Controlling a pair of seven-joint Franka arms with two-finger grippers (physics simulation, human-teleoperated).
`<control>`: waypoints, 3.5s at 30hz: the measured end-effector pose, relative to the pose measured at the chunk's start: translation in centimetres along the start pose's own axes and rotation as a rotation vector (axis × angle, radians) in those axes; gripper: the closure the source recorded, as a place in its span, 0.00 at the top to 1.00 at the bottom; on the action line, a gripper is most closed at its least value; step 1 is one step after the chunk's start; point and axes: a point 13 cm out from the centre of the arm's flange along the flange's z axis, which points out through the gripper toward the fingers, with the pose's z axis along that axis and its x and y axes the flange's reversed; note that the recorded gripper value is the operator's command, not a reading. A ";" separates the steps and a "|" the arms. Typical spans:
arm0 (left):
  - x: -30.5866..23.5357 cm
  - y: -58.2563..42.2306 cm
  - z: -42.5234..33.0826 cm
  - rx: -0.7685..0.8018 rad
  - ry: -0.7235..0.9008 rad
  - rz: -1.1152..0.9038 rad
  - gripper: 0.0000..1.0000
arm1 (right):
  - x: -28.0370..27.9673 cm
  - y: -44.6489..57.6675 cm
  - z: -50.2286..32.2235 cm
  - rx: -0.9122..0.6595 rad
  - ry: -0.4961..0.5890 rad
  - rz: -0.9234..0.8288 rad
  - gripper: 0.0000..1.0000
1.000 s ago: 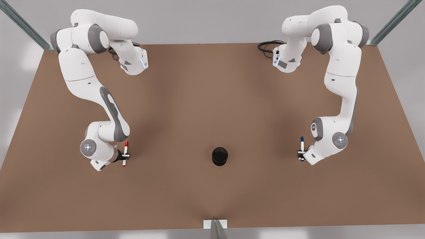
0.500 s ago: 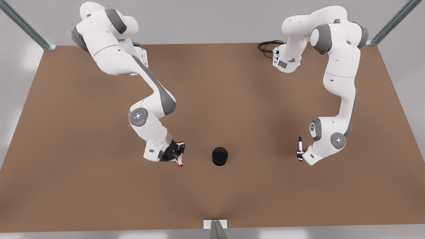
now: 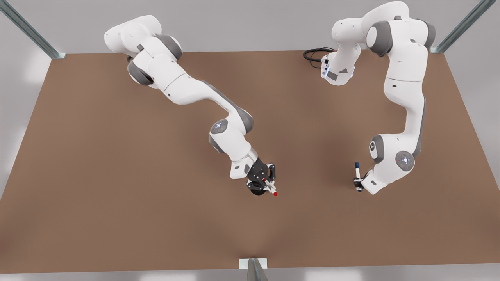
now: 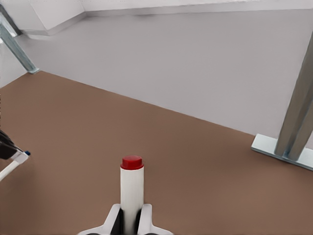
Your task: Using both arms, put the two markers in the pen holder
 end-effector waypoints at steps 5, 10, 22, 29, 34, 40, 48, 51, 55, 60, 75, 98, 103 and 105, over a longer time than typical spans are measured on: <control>-0.3 -0.1 -3.3 -0.002 -0.003 0.008 0.24 | 3.4 -0.9 1.4 0.014 -0.007 -0.025 0.21; 0.0 -2.1 -6.7 0.014 0.018 0.047 0.24 | 5.6 -0.8 1.5 0.020 0.002 -0.063 0.21; 1.7 -4.6 -7.8 0.042 0.090 0.102 0.24 | 10.3 -2.1 1.2 0.028 0.054 -0.062 0.71; -1.2 -11.4 -14.8 0.129 0.035 0.198 0.21 | -7.3 -9.2 -12.0 0.164 -0.083 -0.019 0.71; -1.4 -21.1 -19.3 0.346 0.008 0.319 0.21 | -12.7 -37.8 -45.0 0.586 0.030 0.329 1.00; -2.0 -30.2 -23.6 0.573 -0.092 0.505 0.21 | -4.2 -36.3 -52.1 0.555 0.451 0.366 1.00; -4.5 -42.3 -24.0 0.756 -0.394 0.675 0.21 | 1.6 -35.7 -50.4 0.502 0.689 0.380 1.00; -6.7 -43.1 -23.5 0.748 -0.533 0.676 0.21 | 3.9 -36.7 -48.5 0.467 0.742 0.435 1.00; -7.8 -45.9 -22.1 0.713 -0.671 0.706 0.21 | 4.7 -36.7 -47.6 0.438 0.755 0.469 1.00; -8.2 -47.1 -20.2 0.640 -0.770 0.747 0.21 | 4.9 -36.5 -47.2 0.427 0.762 0.483 1.00; -6.8 -49.0 -12.8 0.474 -0.831 0.927 0.21 | 5.4 -37.1 -47.3 0.422 0.769 0.488 1.00; -4.5 -49.5 -9.2 0.365 -0.830 1.060 0.21 | 5.6 -37.2 -47.2 0.407 0.779 0.460 1.00; -4.3 -49.3 -8.5 0.358 -0.825 1.072 0.21 | 5.6 -37.3 -47.2 0.406 0.780 0.456 1.00; -4.0 -49.3 -7.5 0.364 -0.814 1.070 1.00 | 5.6 -37.3 -47.2 0.404 0.781 0.454 1.00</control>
